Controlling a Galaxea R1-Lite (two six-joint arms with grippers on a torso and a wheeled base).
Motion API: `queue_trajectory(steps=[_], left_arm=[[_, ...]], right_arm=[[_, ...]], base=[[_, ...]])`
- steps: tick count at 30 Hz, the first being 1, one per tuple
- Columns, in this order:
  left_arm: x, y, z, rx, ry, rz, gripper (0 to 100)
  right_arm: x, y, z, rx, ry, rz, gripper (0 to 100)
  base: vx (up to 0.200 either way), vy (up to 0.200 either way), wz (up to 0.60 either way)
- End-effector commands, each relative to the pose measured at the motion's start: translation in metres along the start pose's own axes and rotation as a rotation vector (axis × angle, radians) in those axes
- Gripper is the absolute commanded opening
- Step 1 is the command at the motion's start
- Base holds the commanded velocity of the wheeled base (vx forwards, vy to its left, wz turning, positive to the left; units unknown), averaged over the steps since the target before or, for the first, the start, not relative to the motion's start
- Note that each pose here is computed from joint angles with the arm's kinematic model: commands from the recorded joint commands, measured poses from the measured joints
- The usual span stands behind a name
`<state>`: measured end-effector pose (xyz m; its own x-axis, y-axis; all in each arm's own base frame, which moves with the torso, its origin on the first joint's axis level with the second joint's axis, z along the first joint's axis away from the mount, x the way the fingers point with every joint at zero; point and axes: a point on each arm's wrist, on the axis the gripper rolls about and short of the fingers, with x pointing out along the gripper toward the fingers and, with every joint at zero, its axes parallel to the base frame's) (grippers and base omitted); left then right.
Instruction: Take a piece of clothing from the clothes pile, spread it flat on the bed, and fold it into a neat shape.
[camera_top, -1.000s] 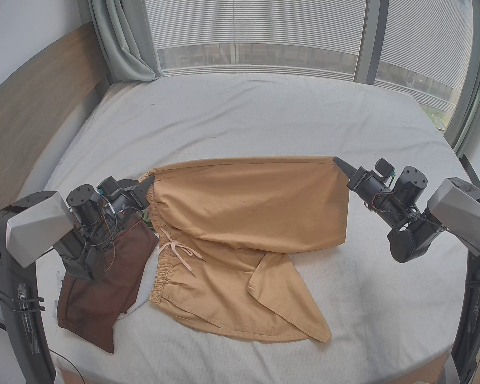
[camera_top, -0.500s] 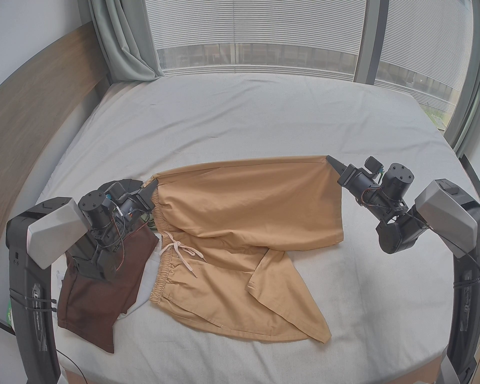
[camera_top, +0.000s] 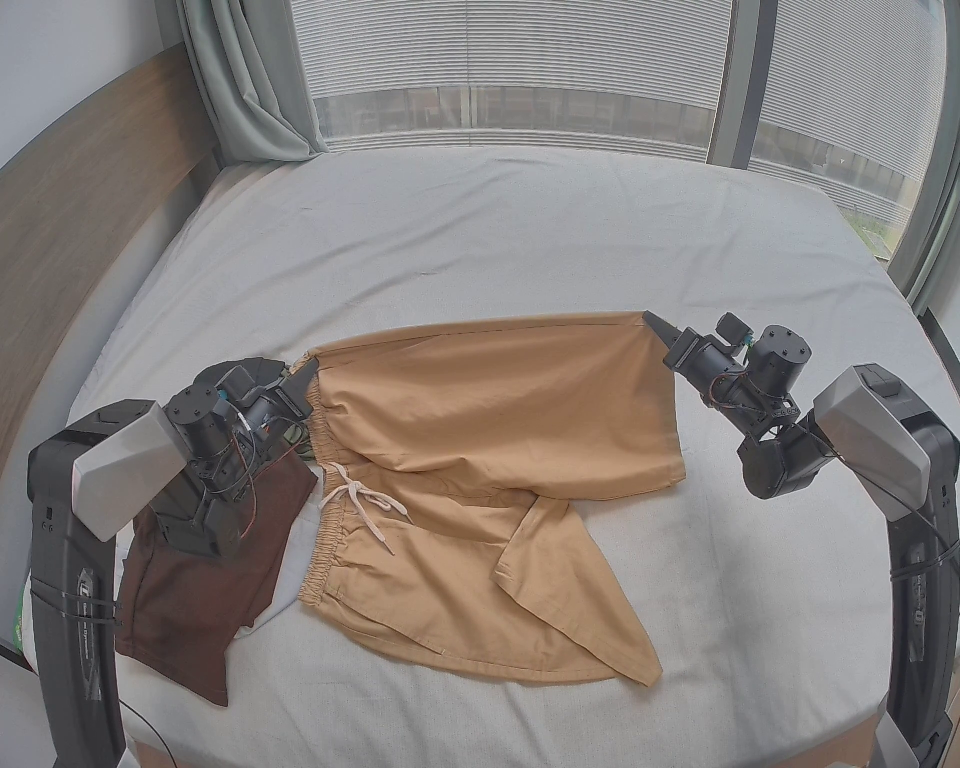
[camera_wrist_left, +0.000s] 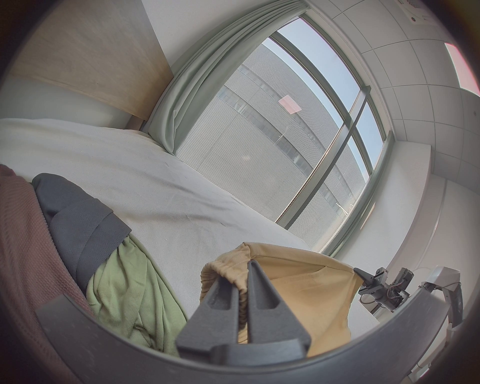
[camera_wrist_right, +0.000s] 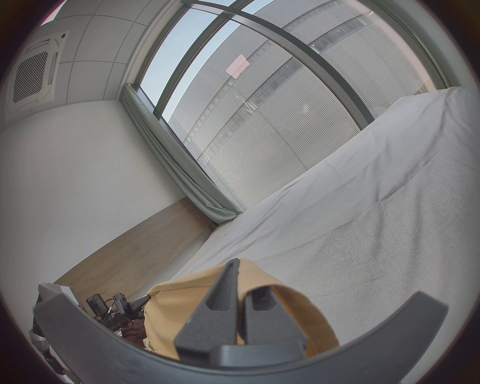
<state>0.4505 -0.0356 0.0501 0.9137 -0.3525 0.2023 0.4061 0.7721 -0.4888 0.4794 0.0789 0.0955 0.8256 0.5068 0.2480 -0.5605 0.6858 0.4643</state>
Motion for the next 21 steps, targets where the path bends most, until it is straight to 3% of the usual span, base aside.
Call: queue_trajectory(steps=[1,10,11,15,16,21], left_arm=[[0.001,0.003,-0.006,-0.007,0.01,0.003,0],[0.005,0.006,-0.008,-0.019,-0.002,-0.003,0],[0.006,0.007,-0.008,-0.023,-0.004,-0.005,100],[0.008,0.008,-0.009,-0.027,-0.008,-0.009,100],[0.008,0.008,-0.009,-0.04,-0.008,-0.01,100],[0.008,0.002,-0.01,-0.118,0.0,-0.016,100]], right_arm=[[0.004,-0.003,-0.002,-0.001,-0.003,0.003,0],[0.01,-0.01,-0.004,-0.003,-0.006,0.002,0],[0.01,-0.009,-0.004,-0.004,-0.007,0.004,0],[0.01,-0.009,-0.003,-0.006,-0.012,0.004,0],[0.011,-0.009,-0.002,-0.008,-0.015,0.007,100],[0.009,-0.014,-0.008,-0.013,-0.015,-0.018,100]], base=[[0.0,0.0,0.0],[0.0,0.0,0.0],[0.0,0.0,0.0],[0.0,0.0,0.0],[0.0,0.0,0.0],[0.0,0.0,0.0]])
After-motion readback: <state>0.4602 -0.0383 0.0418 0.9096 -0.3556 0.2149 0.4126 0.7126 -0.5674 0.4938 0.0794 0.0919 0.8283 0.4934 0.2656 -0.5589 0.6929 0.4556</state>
